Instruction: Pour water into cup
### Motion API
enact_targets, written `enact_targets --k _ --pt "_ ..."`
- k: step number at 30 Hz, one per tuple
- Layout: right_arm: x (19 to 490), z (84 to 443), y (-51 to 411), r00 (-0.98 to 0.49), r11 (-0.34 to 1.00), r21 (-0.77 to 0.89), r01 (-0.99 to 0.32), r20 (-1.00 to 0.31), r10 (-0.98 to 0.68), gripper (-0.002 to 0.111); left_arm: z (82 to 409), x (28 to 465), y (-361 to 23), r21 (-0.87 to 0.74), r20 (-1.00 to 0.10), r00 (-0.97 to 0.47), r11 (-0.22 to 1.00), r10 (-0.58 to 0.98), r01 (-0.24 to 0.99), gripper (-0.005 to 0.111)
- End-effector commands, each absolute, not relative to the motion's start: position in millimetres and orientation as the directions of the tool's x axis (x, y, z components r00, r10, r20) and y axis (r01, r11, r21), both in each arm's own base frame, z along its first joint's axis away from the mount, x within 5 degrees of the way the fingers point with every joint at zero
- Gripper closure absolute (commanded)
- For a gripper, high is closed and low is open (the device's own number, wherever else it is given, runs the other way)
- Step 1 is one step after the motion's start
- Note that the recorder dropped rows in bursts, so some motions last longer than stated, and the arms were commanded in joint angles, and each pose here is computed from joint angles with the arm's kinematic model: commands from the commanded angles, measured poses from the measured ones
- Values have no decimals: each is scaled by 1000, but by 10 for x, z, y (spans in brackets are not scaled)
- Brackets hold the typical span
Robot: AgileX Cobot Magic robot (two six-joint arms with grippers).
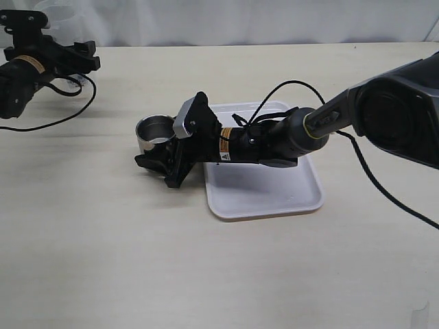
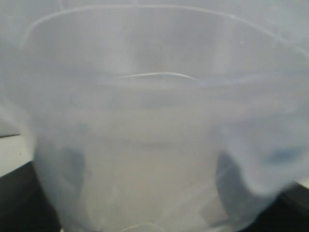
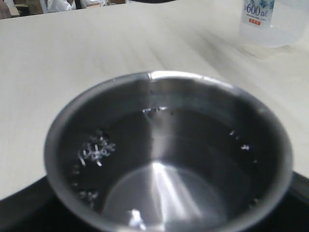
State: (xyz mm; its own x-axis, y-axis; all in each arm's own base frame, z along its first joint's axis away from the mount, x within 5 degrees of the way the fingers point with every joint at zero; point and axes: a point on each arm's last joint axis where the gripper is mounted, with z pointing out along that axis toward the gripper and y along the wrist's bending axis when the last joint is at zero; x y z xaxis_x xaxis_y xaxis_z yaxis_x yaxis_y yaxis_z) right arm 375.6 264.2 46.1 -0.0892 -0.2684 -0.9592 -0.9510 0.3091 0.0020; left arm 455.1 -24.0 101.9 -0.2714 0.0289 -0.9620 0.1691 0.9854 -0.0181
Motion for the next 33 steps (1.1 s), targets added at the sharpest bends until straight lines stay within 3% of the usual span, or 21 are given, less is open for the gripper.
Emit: enact_targets --k 1,8,11,33 --pt "3756 443 2639 -93 307 2 -952 -954 -284 104 1063 4575 -234 -18 -969 -246 985 25 172 91" --pt "3756 443 2639 -93 307 2 -952 -954 -284 104 1063 4576 -232 -20 -969 -246 985 22 169 48" --pt "3756 443 2639 -93 307 2 -952 -954 -284 104 1064 4576 -229 -23 -969 -246 986 19 165 38" --pt "3756 443 2639 -93 307 2 -952 -954 -284 104 1028 4568 -223 -21 -958 -285 987 26 159 38"
